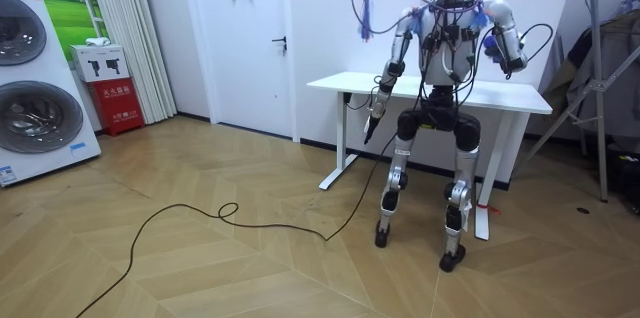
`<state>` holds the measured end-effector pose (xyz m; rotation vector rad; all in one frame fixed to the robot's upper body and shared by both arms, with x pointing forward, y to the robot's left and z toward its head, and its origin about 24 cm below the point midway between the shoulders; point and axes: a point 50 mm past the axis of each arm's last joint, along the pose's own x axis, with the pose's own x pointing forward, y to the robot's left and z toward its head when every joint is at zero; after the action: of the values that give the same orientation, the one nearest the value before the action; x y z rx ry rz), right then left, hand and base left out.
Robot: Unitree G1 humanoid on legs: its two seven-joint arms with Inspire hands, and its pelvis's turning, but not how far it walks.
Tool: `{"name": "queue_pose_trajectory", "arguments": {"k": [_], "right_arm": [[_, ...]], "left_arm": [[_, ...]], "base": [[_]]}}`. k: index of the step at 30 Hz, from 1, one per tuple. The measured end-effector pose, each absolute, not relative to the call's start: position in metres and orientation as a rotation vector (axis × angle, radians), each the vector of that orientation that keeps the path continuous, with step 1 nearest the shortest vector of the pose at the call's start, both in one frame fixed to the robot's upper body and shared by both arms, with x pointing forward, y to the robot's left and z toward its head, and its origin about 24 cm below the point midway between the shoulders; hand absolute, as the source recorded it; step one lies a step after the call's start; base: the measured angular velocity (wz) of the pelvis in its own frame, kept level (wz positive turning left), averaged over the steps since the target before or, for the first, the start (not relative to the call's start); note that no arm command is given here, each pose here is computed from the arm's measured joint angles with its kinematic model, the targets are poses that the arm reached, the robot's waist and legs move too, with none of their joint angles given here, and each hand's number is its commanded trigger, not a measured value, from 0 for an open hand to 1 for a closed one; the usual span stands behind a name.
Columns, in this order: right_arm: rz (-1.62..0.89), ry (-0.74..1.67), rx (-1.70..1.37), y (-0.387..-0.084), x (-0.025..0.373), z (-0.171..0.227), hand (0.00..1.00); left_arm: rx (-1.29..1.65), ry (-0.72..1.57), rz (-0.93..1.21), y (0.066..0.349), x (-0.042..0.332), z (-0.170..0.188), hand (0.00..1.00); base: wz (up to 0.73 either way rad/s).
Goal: Wipe table
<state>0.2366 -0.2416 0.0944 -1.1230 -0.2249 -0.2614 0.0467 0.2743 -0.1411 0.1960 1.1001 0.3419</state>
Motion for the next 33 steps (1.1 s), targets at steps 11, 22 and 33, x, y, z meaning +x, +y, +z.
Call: {"name": "queue_pose_trajectory", "arguments": {"k": [11, 22, 33], "right_arm": [[-0.259, -0.224, -1.127, -0.2414, 0.2366, 0.0943, 0.0], [-0.236, -0.203, -1.17, -0.2415, 0.2371, 0.0912, 0.0], [-0.225, -0.189, -1.164, -0.2419, 0.2373, 0.0891, 0.0]], "left_arm": [[0.197, 1.097, 0.341, 0.2746, 0.048, -0.1408, 0.0], [0.197, 1.099, 0.339, 0.2748, 0.0471, -0.1409, 0.0], [0.195, 1.097, 0.337, 0.2749, 0.0477, -0.1408, 0.0]], "base": [[0.0], [0.0], [0.0]]}}
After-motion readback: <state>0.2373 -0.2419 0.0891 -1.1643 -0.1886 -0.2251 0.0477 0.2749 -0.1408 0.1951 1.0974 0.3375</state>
